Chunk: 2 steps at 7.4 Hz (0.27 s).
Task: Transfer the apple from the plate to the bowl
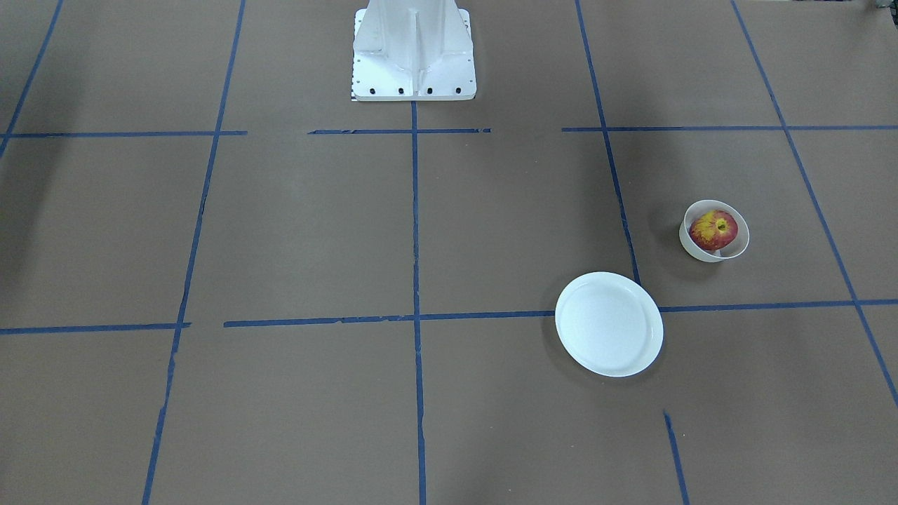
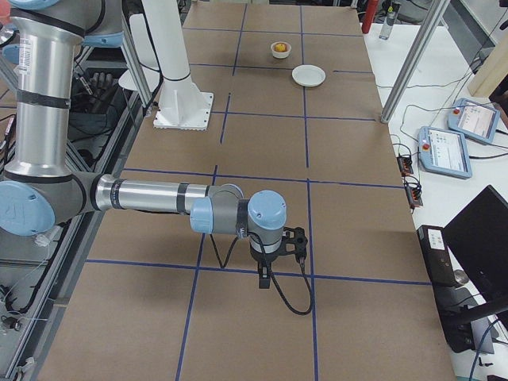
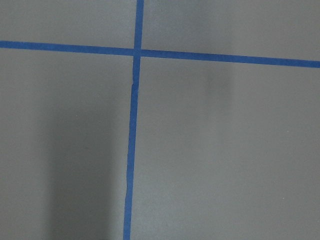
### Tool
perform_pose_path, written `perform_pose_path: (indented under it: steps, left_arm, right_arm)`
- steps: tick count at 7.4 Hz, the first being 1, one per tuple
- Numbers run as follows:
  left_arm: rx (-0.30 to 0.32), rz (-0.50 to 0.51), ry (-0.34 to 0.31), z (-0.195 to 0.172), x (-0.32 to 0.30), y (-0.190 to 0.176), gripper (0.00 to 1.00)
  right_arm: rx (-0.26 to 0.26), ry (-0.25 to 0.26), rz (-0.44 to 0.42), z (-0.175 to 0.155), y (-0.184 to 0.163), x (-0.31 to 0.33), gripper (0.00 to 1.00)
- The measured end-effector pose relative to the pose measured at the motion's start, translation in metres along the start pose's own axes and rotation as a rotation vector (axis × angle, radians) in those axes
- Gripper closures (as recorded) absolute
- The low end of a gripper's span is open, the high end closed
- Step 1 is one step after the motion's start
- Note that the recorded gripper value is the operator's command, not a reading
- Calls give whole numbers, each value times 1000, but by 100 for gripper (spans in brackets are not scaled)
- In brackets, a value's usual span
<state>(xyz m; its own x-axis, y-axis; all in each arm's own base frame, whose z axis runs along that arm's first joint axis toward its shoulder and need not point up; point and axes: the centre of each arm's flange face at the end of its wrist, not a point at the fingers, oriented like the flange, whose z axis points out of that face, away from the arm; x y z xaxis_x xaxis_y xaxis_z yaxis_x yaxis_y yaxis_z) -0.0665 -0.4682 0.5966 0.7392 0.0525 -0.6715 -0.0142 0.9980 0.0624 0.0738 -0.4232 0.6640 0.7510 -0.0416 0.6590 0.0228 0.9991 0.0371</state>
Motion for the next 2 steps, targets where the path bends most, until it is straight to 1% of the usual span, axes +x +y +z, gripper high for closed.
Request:
perform_pose_path:
  steps: [2]
  left_arm:
    - [1, 1, 0, -1, 1, 0, 0]
  right_arm:
    - [0, 0, 0, 0, 0, 0, 0]
